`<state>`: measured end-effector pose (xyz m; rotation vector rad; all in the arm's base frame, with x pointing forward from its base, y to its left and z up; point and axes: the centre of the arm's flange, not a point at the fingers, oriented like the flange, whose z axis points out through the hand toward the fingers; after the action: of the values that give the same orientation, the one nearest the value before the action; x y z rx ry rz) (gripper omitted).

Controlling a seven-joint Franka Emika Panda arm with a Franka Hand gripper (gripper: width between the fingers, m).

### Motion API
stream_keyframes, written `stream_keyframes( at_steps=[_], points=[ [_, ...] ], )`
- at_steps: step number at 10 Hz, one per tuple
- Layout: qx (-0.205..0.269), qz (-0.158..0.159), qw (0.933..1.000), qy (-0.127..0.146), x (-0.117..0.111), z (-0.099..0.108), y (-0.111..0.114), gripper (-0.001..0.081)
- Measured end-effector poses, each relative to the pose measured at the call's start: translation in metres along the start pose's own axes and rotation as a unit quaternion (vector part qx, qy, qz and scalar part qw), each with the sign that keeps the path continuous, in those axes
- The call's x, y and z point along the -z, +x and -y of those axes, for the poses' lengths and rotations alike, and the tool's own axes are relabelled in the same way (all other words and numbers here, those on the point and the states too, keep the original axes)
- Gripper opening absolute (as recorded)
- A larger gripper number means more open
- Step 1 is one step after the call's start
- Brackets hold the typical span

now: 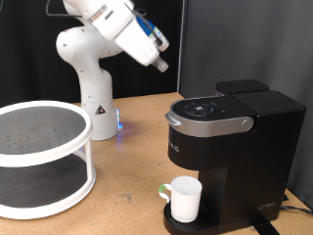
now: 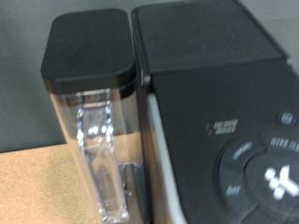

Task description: Make a cup of coffee with the keurig machine

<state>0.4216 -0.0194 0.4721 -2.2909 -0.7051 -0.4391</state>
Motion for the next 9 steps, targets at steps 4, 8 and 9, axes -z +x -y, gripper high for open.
stream_keyframes(
  at_steps=[4,8,9],
  points=[
    [0.038,0.054,0.9977,-0.013,0.004,0.021,0.047,0.0803],
    [0.005,0.076,0.9949,-0.066,-0.001,0.023,0.096,0.0803],
    [0.009,0.074,0.9939,-0.081,-0.004,0.024,0.103,0.0803]
  ],
)
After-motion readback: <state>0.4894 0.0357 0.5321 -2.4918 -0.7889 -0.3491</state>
